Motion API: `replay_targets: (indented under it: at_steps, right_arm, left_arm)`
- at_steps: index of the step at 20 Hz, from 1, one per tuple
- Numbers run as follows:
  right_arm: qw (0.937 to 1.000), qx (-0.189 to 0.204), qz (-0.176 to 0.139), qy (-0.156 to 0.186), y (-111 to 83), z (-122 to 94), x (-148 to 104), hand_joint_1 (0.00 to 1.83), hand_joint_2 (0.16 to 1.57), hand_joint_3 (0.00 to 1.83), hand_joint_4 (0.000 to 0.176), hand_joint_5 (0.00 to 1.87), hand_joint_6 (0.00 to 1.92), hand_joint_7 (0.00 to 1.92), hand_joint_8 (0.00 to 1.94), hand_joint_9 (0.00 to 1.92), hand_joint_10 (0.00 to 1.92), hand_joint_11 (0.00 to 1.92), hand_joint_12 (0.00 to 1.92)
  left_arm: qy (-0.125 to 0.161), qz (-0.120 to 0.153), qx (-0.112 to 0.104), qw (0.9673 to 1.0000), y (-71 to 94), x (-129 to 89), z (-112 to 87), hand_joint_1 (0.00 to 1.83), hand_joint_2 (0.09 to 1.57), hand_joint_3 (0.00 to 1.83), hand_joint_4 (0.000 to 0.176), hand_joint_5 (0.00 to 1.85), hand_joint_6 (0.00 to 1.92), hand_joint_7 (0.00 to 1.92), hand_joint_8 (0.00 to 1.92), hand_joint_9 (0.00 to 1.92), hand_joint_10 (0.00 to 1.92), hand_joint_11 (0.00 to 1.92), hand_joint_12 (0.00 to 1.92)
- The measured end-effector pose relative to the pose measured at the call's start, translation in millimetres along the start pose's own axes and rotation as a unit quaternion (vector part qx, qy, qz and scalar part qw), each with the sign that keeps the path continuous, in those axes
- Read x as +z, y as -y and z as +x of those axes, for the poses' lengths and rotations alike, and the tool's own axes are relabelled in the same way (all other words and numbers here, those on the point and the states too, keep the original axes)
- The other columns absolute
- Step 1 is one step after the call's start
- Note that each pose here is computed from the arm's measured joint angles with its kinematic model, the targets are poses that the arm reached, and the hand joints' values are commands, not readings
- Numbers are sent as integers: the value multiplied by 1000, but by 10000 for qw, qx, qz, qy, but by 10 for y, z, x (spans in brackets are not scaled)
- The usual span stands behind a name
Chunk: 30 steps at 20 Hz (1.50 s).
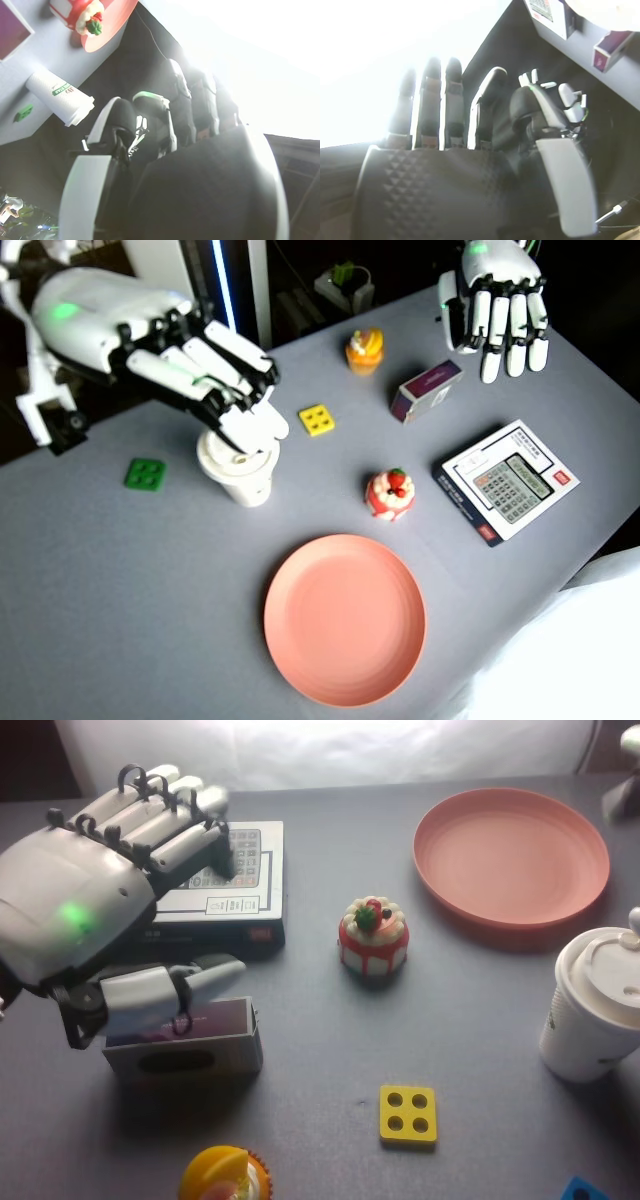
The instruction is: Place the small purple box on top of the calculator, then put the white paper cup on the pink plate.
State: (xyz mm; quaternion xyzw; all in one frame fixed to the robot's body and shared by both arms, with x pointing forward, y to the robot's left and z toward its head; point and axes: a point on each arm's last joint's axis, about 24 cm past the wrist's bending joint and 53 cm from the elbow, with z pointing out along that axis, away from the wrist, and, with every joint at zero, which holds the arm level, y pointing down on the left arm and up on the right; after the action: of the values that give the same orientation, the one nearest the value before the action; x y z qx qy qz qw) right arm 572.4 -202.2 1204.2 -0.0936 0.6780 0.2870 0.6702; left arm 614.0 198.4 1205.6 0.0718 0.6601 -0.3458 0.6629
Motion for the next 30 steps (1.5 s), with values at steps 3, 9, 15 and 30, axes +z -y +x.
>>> replay_targets:
  at_steps: [3, 9, 15, 30]
  right_arm:
    - [10000, 31, 11, -18, -8, 46, 10, 382, 1251, 80, 12, 30, 12, 0, 0, 0, 0, 0, 0]
    - [10000, 43, 49, 0, 10, 37, 9, 450, 1265, 67, 0, 75, 24, 0, 0, 0, 0, 0, 0]
    - [10000, 58, 76, 4, 23, 40, 12, 235, 1269, 53, 0, 16, 10, 0, 0, 0, 0, 12, 6]
    - [9998, 95, 143, 52, 55, 20, 10, 230, 1314, 34, 0, 0, 0, 0, 0, 0, 0, 0, 0]
  left_arm:
    - [-99, 26, -6, 9999, 19, 8, 70, 226, 1180, 8, 20, 0, 0, 0, 0, 0, 0, 0, 0]
    - [-329, -122, -39, 9994, -52, -5, 193, 582, 1025, 0, 22, 0, 0, 0, 0, 0, 0, 0, 0]
    - [-924, -895, -149, 9916, -503, -166, 511, 816, 940, 0, 9, 33, 12, 56, 18, 17, 7, 0, 0]
    - [-1212, -1361, -553, 9817, -774, -130, 895, 1145, 1155, 2, 0, 899, 1107, 994, 1856, 1165, 1913, 1275, 1920]
